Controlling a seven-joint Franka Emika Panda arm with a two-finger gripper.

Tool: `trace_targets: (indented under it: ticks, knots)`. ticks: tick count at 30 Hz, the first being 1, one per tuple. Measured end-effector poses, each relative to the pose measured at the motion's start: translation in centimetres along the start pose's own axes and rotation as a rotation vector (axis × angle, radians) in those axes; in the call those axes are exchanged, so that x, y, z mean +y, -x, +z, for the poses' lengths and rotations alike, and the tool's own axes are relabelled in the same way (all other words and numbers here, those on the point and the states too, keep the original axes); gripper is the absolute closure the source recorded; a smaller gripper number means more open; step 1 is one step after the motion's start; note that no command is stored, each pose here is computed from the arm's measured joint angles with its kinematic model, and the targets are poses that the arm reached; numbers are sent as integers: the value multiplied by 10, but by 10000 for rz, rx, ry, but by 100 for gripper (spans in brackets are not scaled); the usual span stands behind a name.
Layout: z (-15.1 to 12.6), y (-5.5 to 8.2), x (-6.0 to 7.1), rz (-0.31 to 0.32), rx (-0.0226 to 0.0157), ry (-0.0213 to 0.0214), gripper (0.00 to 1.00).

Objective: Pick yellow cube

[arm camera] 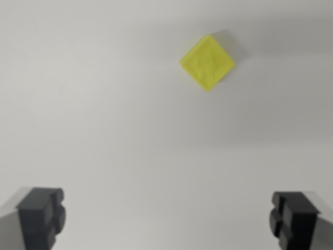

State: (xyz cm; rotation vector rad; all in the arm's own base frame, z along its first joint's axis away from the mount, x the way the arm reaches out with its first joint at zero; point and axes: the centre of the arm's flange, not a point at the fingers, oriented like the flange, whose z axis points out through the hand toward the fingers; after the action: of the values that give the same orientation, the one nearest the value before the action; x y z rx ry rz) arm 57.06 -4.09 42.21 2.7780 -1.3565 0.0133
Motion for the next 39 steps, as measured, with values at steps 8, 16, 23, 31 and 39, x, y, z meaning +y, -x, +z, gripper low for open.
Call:
trace_targets:
  ticks: [8,16,23,31,39]
  knots:
    - [4,-2,0,-238,7,-9,0]
    - [23,-7,1,-845,9,-43,0]
    - [41,-11,2,-1383,4,-72,0]
    - [61,-16,3,-2000,-7,-106,0]
    - [82,-21,4,-2617,-13,-146,0]
